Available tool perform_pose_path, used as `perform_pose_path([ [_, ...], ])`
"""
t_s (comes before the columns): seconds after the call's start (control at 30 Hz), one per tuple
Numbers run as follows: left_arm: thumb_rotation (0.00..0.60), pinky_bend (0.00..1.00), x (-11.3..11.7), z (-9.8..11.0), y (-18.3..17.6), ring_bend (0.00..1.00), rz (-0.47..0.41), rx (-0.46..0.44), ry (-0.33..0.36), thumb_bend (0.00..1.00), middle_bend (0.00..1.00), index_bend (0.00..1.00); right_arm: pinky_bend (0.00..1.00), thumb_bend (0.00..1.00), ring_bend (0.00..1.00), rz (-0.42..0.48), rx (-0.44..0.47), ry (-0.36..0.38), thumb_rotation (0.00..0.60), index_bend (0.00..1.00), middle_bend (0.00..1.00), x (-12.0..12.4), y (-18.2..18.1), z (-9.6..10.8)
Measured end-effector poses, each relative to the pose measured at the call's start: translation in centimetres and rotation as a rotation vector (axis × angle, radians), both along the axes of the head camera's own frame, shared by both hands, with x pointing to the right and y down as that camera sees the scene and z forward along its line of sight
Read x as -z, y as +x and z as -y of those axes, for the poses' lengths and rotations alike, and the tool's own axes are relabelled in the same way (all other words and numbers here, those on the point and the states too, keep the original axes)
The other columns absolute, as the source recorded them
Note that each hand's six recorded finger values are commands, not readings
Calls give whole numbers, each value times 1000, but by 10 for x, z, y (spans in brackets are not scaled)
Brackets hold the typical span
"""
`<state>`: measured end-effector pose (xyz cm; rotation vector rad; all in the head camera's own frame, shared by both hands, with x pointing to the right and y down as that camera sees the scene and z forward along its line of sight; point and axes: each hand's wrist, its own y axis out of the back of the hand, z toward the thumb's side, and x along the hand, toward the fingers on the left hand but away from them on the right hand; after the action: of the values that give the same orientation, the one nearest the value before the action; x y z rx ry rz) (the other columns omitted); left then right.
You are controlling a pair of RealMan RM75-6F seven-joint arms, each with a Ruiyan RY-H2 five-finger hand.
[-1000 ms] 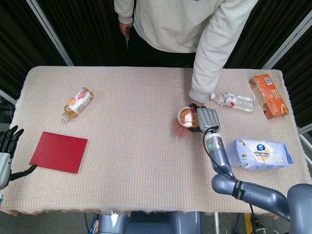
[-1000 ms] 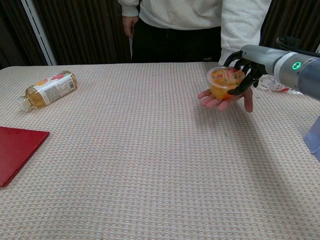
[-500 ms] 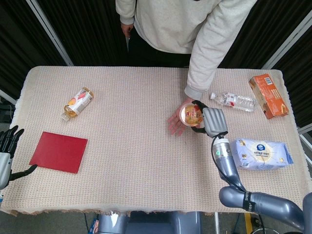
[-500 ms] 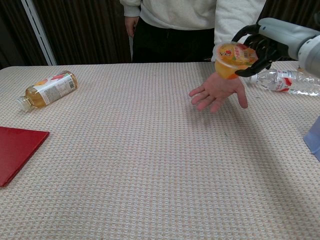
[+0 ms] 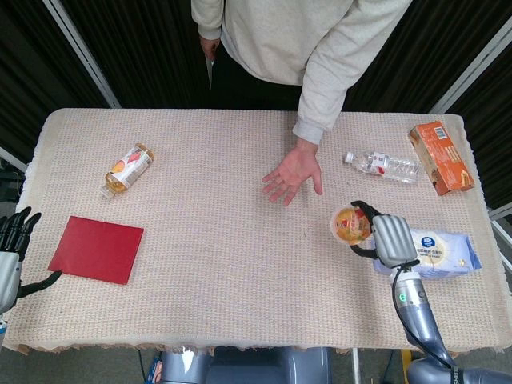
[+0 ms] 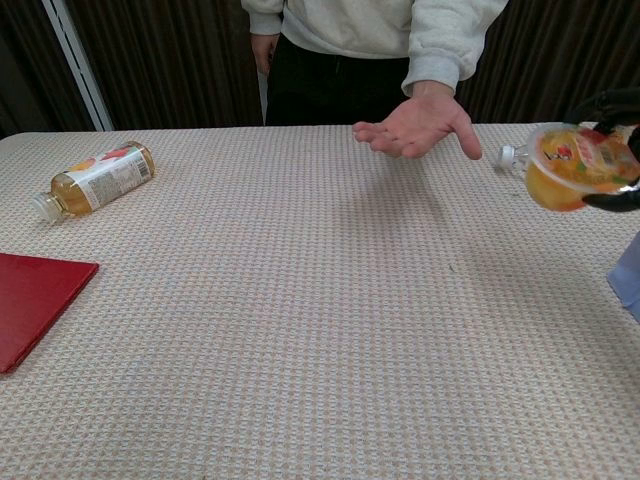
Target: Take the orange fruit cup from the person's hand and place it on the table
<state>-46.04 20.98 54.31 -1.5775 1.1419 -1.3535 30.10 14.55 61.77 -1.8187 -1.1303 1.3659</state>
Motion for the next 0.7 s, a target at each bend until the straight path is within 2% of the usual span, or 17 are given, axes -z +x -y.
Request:
perform_pose_path([
  [0.13, 600, 0, -1, -1, 1, 0, 6, -2, -1, 89, 0, 7, 584, 306, 524, -23, 4, -48, 600, 621, 616, -14, 10, -25],
  [0.23, 600, 0, -2, -1, 1, 0, 8, 0, -5, 87, 0, 7, 571, 301, 477, -19, -4, -79, 600, 586, 559, -27, 13, -41],
  [0.33, 600, 0, -2, -1, 1, 0, 11, -1, -5, 87, 0, 6, 426, 265, 332, -18, -7, -112, 600, 474, 420, -40, 12, -53],
  [0.4, 600, 0, -2, -2, 1, 0, 11, -1, -4, 88, 0, 7, 278, 231, 176, -24, -1, -128, 600, 366, 284, -45, 11, -58],
  [0.5, 600, 0, -2, -2, 1, 0, 8, -1, -4, 88, 0, 7, 130, 187, 21, -37, 17, -156, 600, 227, 111, -52, 9, -64],
  [0.6, 600, 0, -2, -2, 1, 0, 9, -2, -5, 88, 0, 6, 18, 156, 0, -41, 29, -181, 600, 138, 5, -56, 7, -68],
  [0.7, 600, 0, -1, -1, 1, 0, 6, -4, -2, 87, 0, 6, 0, 141, 0, -56, 42, -187, 600, 111, 0, -56, 8, -71],
])
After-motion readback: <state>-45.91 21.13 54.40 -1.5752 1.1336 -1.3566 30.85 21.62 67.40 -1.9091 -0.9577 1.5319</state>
